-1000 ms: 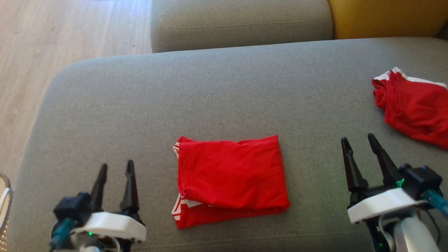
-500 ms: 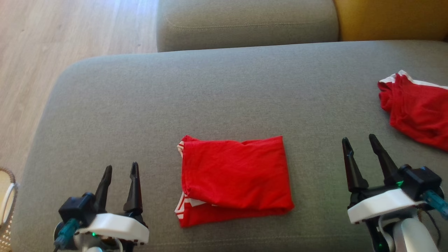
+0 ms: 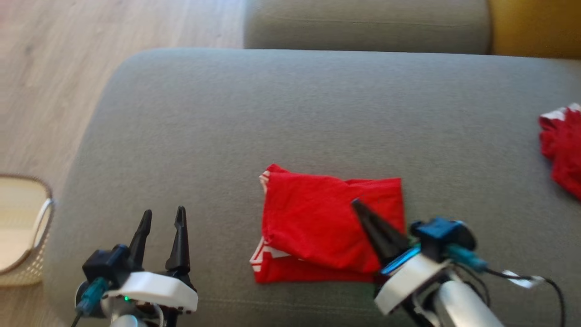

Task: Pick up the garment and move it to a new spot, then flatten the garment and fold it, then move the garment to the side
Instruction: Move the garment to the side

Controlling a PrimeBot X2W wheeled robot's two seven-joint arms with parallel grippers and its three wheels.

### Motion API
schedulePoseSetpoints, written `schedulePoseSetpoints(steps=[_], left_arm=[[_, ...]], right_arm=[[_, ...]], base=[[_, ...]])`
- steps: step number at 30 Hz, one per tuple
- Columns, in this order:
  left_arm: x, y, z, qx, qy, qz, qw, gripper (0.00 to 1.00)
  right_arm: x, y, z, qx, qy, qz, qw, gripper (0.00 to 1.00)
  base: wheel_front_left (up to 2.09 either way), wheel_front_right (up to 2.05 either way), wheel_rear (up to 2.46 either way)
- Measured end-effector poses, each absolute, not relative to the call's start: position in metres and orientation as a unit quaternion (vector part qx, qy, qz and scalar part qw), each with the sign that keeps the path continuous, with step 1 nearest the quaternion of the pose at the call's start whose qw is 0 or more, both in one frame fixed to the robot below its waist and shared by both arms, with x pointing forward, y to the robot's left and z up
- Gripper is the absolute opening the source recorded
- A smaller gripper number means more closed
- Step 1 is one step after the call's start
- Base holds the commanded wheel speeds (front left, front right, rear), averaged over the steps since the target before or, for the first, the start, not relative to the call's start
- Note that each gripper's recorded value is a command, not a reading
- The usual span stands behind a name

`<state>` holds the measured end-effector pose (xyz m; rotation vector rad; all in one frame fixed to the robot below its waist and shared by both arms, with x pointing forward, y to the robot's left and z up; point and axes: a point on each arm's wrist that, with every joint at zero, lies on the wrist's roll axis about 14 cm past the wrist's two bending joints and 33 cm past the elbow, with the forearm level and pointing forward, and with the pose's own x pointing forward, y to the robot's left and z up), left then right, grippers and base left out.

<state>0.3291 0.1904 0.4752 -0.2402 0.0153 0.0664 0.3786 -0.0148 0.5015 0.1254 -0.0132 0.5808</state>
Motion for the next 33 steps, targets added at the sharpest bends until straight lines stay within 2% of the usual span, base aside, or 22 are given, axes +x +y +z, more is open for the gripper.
schedulePoseSetpoints(steps=[8, 15, 24, 28, 33], left_arm=[[0.312, 0.213, 0.469, -0.118, 0.015, 0.076, 0.99, 1.0], [0.299, 0.235, 0.468, -0.115, 0.013, 0.116, 0.987, 1.0], [0.295, 0.241, 0.468, -0.115, 0.012, 0.126, 0.985, 1.0], [0.298, 0.238, 0.468, -0.115, 0.012, 0.121, 0.986, 1.0], [0.303, 0.233, 0.47, -0.116, 0.009, 0.11, 0.987, 1.0]], right_arm=[[0.359, 0.054, 0.462, 0.041, 0.067, 0.402, 0.912, 0.0], [0.341, 0.084, 0.427, 0.012, 0.121, 0.463, 0.878, 0.0], [0.338, 0.08, 0.398, -0.001, 0.177, 0.457, 0.872, 0.0], [0.344, 0.077, 0.398, 0.007, 0.182, 0.445, 0.877, 0.0], [0.334, 0.076, 0.396, 0.006, 0.19, 0.45, 0.873, 0.0]], base=[[0.0, 0.0, 0.0], [0.0, 0.0, 0.0], [0.0, 0.0, 0.0], [0.0, 0.0, 0.0], [0.0, 0.0, 0.0]])
